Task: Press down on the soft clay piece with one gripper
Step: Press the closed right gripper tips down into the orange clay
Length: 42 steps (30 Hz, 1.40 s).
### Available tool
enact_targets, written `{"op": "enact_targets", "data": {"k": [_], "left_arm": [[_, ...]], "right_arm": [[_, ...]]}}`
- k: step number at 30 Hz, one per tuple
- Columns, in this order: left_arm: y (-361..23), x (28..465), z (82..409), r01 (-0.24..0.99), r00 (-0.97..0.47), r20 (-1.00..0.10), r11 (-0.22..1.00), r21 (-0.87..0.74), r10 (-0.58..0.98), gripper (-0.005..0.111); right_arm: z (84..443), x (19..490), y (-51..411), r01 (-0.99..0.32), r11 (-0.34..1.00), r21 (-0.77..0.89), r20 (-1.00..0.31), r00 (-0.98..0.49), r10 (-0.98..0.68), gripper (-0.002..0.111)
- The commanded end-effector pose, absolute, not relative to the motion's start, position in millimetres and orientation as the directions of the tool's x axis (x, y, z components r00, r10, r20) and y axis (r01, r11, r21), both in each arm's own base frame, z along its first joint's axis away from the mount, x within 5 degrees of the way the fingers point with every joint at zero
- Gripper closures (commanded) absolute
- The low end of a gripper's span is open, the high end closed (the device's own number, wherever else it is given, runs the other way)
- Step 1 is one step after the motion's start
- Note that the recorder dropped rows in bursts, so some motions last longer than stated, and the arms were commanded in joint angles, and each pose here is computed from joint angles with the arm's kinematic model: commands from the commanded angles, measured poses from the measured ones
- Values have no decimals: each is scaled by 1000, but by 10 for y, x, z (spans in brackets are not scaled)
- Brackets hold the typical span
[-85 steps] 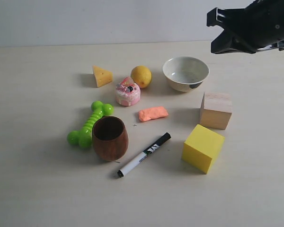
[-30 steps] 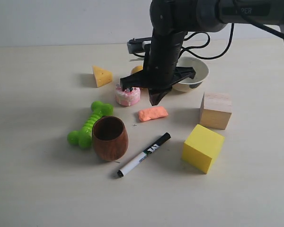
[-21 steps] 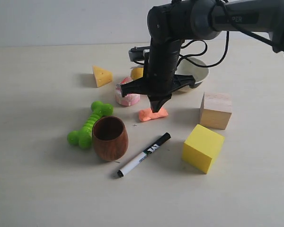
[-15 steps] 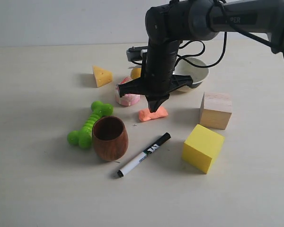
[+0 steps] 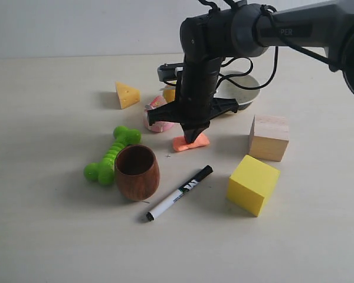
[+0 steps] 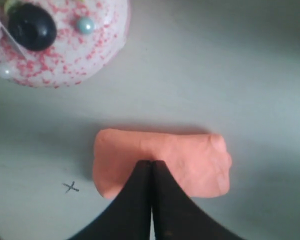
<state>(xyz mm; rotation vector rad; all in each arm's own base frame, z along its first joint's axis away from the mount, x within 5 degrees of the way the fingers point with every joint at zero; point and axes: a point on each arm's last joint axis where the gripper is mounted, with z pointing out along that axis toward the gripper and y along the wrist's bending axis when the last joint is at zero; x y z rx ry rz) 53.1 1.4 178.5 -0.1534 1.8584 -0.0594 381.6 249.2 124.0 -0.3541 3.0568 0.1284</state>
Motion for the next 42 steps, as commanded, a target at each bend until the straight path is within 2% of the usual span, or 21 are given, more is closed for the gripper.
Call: {"op": "enact_targets", "data": {"k": [1, 14, 42], "left_arm": [[12, 530, 1805, -74, -264, -953, 989, -132, -147, 107], [12, 530, 1805, -74, -264, -953, 989, -132, -147, 107], [12, 530, 1805, -74, -264, -953, 989, -132, -147, 107]], "right_arm": [[1228, 3838, 2499, -238, 969, 66, -87, -969, -232, 107], [757, 3790, 2474, -235, 972, 27, 42, -971, -236, 107], [606, 3791, 2479, -256, 966, 30, 52, -965, -257, 107]]}}
